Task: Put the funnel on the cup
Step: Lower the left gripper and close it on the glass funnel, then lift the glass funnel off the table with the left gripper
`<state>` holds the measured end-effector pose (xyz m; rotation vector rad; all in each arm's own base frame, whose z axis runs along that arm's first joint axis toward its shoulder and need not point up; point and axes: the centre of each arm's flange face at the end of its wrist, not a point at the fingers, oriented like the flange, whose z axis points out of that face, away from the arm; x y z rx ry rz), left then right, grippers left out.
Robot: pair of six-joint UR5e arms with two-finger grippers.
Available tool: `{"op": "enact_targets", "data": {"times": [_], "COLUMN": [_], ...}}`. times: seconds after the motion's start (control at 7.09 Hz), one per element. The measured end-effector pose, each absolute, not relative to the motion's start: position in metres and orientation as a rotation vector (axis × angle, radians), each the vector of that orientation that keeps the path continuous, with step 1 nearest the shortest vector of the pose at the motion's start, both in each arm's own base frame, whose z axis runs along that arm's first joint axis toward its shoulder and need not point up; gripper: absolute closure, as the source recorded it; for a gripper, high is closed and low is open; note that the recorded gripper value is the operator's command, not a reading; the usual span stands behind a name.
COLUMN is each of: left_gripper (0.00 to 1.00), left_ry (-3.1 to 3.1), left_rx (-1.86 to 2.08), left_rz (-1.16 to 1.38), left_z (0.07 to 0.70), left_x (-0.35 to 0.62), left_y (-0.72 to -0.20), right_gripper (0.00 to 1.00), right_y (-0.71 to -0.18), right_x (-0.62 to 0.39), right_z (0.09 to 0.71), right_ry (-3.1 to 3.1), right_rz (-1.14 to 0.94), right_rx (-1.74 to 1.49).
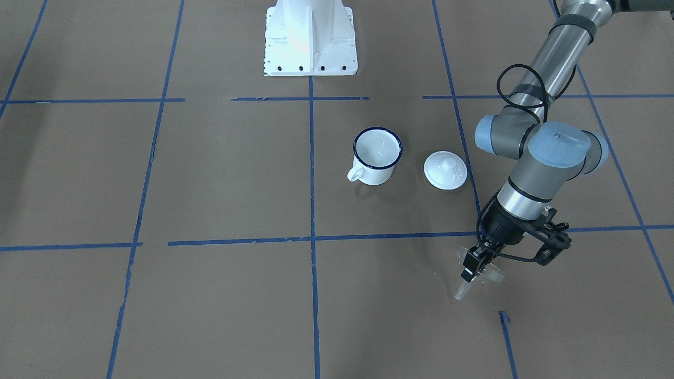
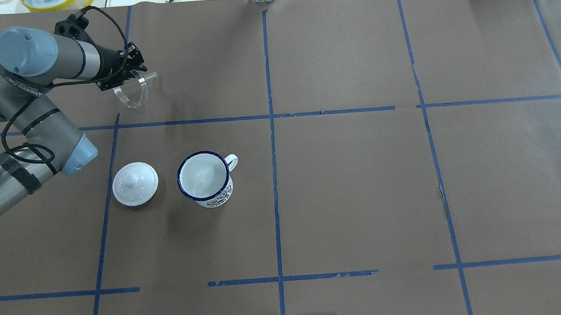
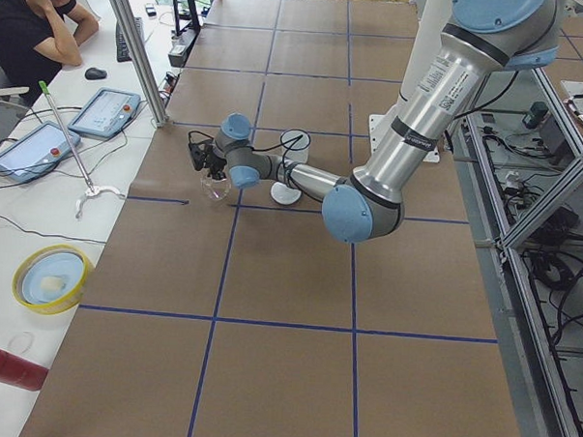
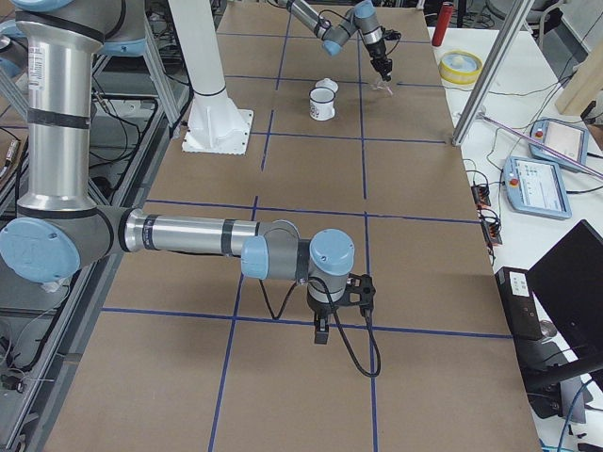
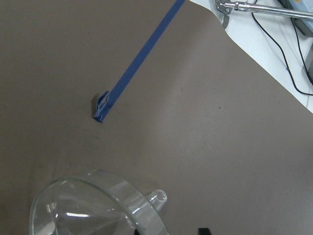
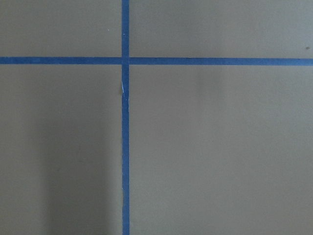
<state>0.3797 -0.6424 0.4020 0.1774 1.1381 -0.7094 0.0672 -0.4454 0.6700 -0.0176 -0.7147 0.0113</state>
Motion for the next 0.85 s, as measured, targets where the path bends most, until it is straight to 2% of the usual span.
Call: {"op": "enact_targets", "data": {"times": [0.28,0.85], "left_gripper": [1.00,1.00], "left_ry": [1.160,1.263], "left_rx": [0.184,0.142], "left_rz": [-0.711,-0.656], "left_z": [0.395,0.339], "left_x": [0.367,0.319], "left_y": [-0.646,-0.645], "right_gripper": [0.00,0.00], "right_y": [-0.445,-0.445], "right_x": [0.067,0.067], "right_z": [0.670,0.670], "right_ry": [-0.715,-0.715], "right_rz": [0.011,0.011], "right_rx": [-0.018,-0.018]}}
